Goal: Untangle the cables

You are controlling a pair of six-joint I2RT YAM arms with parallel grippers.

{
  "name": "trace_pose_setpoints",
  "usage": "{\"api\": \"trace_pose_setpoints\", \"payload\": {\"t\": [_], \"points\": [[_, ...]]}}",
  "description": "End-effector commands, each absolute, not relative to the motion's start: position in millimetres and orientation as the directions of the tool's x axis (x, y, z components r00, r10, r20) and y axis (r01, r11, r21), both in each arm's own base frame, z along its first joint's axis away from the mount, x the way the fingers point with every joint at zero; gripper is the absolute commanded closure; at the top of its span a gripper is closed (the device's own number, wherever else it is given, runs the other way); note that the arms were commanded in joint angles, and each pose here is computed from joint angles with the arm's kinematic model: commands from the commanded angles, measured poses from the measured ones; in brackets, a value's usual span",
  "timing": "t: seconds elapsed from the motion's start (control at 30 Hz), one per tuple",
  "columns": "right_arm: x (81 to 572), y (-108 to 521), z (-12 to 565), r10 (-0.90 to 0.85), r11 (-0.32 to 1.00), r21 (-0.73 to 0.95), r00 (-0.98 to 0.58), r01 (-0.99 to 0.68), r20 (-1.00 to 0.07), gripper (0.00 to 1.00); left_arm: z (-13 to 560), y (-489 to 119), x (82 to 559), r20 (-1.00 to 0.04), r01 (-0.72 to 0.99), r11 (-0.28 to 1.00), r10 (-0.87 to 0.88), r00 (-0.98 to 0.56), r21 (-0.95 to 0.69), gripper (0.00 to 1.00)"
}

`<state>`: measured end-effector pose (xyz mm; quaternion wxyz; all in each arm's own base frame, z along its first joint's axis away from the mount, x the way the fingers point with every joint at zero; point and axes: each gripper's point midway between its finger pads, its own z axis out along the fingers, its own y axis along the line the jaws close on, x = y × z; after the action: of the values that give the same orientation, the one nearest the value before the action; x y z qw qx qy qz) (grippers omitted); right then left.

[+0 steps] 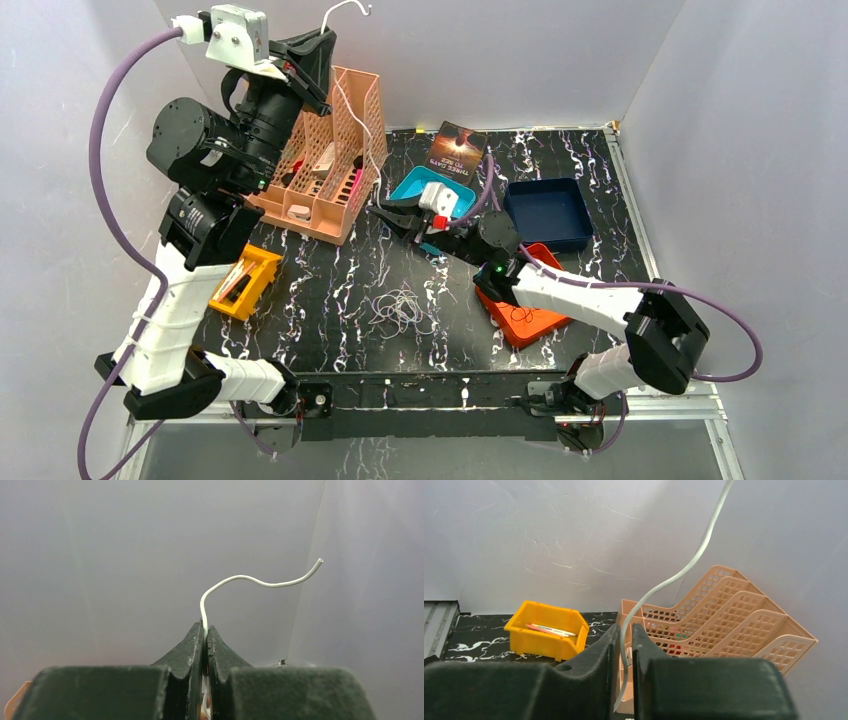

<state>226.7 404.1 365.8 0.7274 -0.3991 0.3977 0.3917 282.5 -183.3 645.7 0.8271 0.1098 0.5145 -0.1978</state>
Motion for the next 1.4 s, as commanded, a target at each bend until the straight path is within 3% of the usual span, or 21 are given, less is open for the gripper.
{"api": "trace_pose_setpoints", "payload": {"t": [0.0, 0.17, 0.33, 0.53, 0.77, 1.0, 1.37], "points": [[224, 400, 401, 0.312, 0.403, -0.278, 0.416, -0.872, -0.854, 0.83, 661, -172, 269, -0.867, 0.446, 0.894, -0.25, 0.431, -0.036, 1.0], [220, 394, 408, 0.319, 0.395, -0.251, 0.388, -0.884, -0.865, 1.0, 652, -169, 273, -0.881, 0.423, 0.905, -0.233, 0.411, -0.042, 1.0], [210, 376, 420, 0.32, 0.396, -0.184, 0.323, -0.9, -0.89, 1.0, 611, -170, 285, -0.925, 0.389, 0.919, -0.205, 0.32, -0.069, 1.0], [193, 351, 441, 0.319, 0.384, -0.133, 0.266, -0.914, -0.91, 1.0, 519, -177, 304, -0.981, 0.335, 0.935, -0.162, 0.105, -0.118, 1.0], [178, 328, 473, 0.346, 0.386, -0.099, 0.243, -0.917, -0.906, 1.0, 440, -199, 299, -0.971, 0.385, 0.892, -0.221, -0.089, -0.238, 0.65], [186, 309, 489, 0.285, 0.47, -0.101, 0.259, -0.877, -0.923, 1.0, 413, -196, 284, -0.955, 0.4, 0.867, -0.261, -0.141, -0.296, 0.49], [208, 279, 482, 0.204, 0.633, -0.081, 0.266, -0.77, -0.942, 1.0, 384, -193, 266, -0.956, 0.438, 0.852, -0.233, -0.177, -0.289, 0.36]]}}
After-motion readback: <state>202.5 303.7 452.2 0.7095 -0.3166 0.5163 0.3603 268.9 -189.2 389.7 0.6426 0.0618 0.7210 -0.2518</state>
